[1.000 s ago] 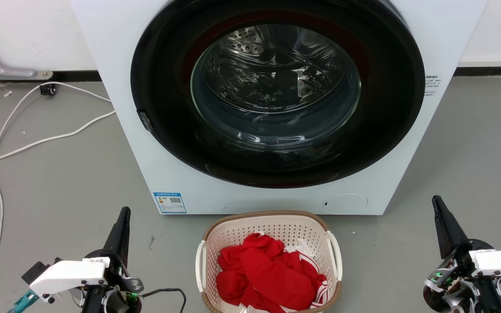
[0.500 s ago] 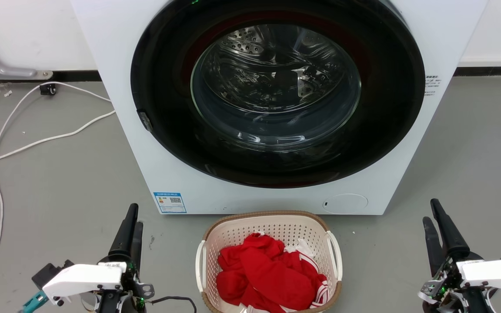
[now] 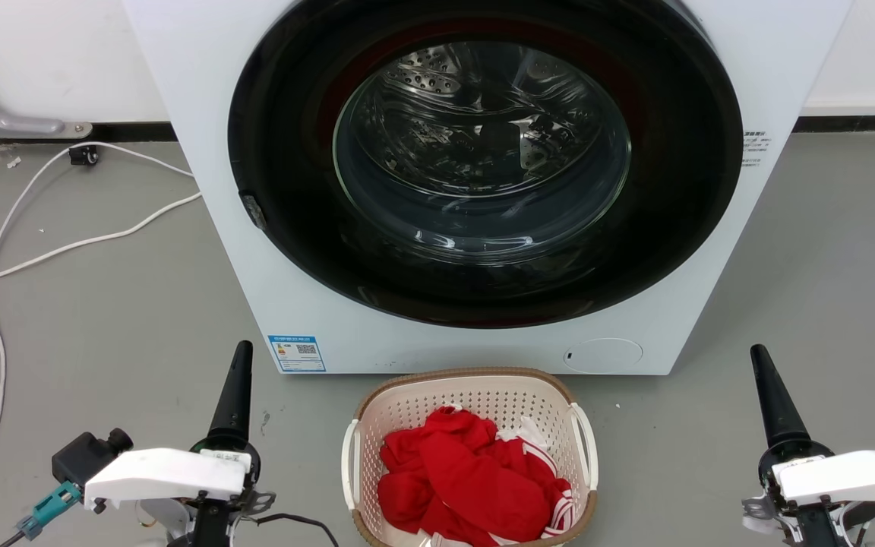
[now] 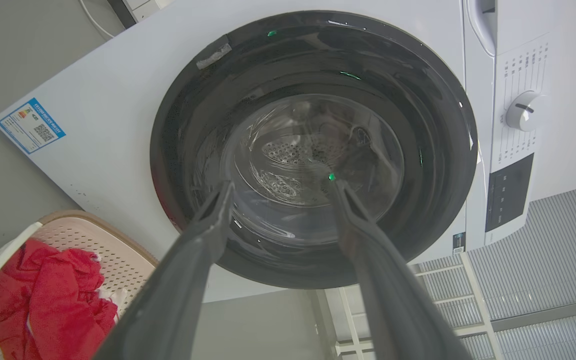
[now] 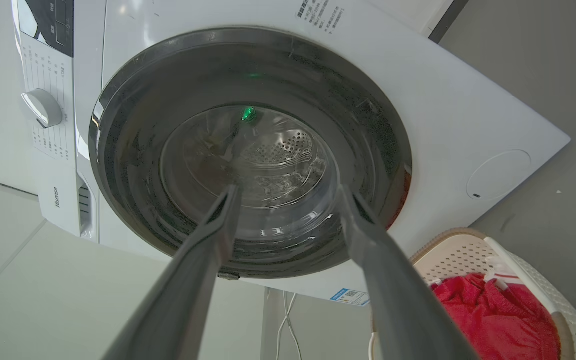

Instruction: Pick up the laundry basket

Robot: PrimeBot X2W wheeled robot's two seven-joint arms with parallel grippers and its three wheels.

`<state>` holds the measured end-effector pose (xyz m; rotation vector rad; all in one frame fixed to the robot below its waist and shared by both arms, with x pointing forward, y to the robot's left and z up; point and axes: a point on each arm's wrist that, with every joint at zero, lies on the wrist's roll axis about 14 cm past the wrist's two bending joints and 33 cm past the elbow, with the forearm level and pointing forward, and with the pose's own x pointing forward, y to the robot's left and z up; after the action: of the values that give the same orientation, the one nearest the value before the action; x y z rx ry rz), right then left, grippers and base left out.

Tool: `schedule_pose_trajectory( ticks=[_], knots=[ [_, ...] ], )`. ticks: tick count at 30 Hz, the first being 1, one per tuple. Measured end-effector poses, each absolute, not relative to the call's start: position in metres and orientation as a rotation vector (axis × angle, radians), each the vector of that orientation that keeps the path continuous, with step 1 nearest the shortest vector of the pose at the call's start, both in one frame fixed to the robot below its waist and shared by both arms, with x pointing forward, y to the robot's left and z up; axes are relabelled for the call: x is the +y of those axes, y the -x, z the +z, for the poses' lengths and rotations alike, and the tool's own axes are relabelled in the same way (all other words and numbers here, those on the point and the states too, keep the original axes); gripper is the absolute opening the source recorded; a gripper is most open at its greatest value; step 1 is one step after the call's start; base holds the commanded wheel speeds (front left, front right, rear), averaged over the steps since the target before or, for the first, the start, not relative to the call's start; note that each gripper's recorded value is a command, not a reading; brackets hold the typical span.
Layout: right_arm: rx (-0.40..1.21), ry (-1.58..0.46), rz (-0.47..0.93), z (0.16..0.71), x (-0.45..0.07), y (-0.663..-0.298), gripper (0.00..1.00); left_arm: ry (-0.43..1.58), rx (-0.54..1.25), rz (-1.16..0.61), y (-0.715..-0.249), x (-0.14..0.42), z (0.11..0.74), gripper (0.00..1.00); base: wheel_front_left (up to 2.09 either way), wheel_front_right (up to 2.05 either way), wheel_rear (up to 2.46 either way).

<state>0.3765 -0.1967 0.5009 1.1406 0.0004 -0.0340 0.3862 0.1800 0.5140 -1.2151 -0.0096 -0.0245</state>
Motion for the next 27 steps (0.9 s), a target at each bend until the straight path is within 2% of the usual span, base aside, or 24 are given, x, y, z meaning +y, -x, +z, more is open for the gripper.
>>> schedule_pose_trajectory(
  ticks=[27],
  knots=[
    [-0.033, -0.644, 0.039, 0.523, -0.187, -0.371, 1.00, 0.682, -0.046, -0.060, -0.386, 0.168, 0.524, 1.00, 0.00, 0.00, 0.00]
  ],
)
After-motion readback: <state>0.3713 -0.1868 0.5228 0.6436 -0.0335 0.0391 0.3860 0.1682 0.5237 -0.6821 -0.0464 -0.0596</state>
